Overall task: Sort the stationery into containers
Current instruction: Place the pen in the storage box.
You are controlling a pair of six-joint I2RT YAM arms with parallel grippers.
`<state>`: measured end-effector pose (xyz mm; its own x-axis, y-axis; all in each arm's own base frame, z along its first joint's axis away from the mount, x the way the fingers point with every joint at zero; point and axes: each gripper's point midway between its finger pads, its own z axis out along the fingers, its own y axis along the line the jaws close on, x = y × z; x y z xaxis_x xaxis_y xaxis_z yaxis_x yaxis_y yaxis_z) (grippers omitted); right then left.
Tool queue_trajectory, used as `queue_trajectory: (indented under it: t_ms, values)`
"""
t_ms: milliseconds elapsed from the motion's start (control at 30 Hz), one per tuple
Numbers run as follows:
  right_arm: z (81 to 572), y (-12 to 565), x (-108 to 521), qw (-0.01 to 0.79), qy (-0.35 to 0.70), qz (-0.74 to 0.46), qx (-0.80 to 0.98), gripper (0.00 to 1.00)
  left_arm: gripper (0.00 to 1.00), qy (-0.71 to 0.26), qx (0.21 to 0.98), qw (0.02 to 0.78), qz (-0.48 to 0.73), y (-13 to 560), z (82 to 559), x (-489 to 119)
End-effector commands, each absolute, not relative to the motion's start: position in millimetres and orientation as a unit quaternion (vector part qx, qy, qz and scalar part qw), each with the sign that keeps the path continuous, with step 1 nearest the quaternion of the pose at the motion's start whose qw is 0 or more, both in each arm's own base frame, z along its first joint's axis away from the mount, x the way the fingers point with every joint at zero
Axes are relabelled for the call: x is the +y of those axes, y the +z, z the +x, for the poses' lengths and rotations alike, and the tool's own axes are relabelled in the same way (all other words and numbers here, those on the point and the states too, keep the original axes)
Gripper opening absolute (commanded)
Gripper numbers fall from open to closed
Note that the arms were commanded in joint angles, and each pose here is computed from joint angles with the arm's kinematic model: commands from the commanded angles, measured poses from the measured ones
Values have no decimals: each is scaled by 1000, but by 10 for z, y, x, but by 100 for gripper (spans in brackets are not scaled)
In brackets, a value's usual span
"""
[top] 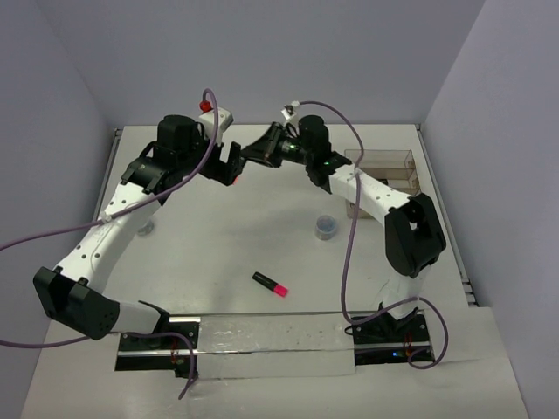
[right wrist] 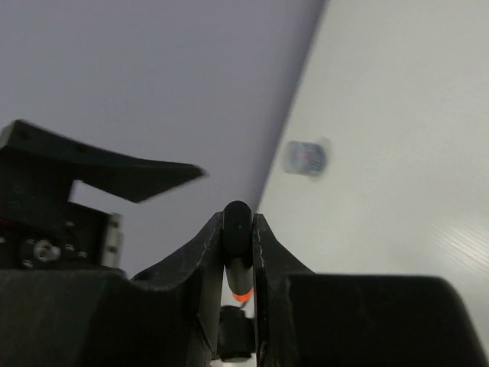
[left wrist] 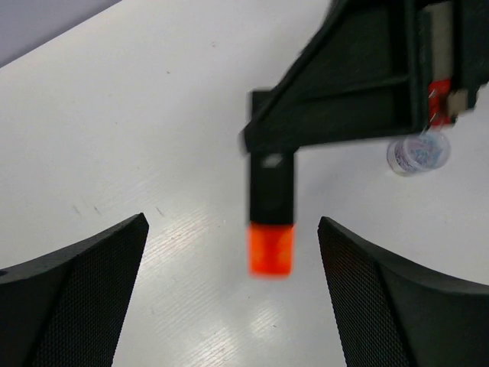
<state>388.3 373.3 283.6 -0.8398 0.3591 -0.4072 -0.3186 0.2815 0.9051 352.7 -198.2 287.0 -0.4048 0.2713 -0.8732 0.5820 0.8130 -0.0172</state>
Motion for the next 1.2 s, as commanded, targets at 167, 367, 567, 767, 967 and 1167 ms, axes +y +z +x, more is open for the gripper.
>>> queue_trajectory:
  t_ms: [167, 367, 567, 767, 967, 1167]
  values:
    - [4442, 2603, 1245, 431, 467, 219, 740, 0, 99, -111, 805, 511, 280, 2964, 3381, -1742]
    - [4439, 1983, 44, 442, 368, 355, 737, 0, 99, -84, 820, 498, 270, 2600, 3345, -1613]
    - [4430, 1599, -555, 425, 333, 442, 717, 0, 99, -85, 839, 462, 277, 2249, 3292, -1611]
    - [4431, 1301, -728, 407, 289, 469, 729, 10, 99, -99, 839, 450, 288, 2166, 3261, -1665]
    - [4486, 1173, -781, 395, 276, 474, 737, 49, 99, -109, 839, 446, 292, 2181, 3217, -1684]
    - [4548, 1253, -904, 399, 268, 475, 737, 57, 99, -106, 838, 450, 290, 2213, 3153, -1640]
